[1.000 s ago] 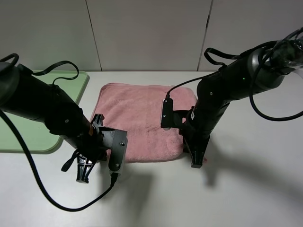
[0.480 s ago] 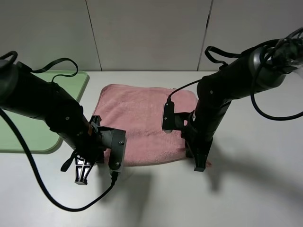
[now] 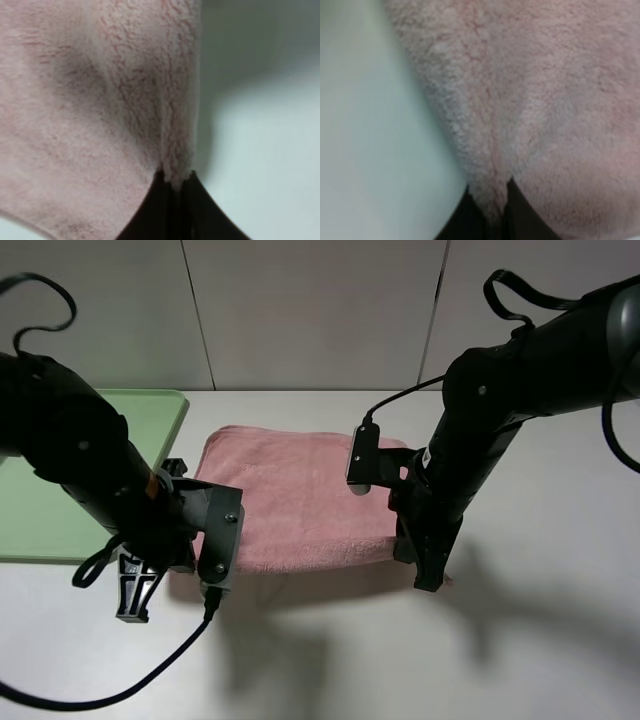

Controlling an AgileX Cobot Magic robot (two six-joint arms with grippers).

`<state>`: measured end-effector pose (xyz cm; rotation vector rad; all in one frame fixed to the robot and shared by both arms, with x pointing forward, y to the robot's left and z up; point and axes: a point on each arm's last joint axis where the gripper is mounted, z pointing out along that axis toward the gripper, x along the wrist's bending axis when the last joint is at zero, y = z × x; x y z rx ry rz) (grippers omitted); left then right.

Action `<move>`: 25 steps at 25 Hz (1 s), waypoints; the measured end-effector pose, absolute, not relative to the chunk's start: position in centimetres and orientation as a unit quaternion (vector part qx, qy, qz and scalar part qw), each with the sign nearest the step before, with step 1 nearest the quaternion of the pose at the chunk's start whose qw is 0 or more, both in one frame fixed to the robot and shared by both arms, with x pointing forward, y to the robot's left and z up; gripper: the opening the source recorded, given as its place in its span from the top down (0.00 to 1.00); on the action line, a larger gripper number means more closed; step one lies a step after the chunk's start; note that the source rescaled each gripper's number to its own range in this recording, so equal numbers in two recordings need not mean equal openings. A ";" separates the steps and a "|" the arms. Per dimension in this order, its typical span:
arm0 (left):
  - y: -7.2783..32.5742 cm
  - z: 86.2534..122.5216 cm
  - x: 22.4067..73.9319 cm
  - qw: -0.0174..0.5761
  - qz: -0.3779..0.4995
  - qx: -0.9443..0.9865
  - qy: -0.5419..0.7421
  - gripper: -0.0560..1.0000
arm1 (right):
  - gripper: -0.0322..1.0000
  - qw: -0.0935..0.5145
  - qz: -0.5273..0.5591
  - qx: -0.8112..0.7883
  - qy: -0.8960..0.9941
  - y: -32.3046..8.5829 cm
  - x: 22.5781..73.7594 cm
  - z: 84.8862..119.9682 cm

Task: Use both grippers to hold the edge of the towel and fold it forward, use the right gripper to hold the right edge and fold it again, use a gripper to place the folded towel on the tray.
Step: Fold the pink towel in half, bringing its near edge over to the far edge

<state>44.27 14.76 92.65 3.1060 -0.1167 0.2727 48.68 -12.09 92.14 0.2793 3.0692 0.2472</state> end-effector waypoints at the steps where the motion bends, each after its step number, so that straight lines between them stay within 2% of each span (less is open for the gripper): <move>1: 14.9 93.1 44.1 0.011 0.088 0.995 -0.036 0.94 | 0.97 0.023 0.083 0.093 0.992 -12.1 48.5 92.5; 9: 16.2 96.3 42.4 0.007 0.081 0.996 -0.021 0.94 | 0.97 0.008 0.111 0.107 0.988 -12.2 47.0 95.8; 25: 17.6 100.3 39.3 0.051 0.060 0.997 0.016 0.95 | 0.97 -0.055 0.124 0.140 0.981 -13.1 44.2 99.4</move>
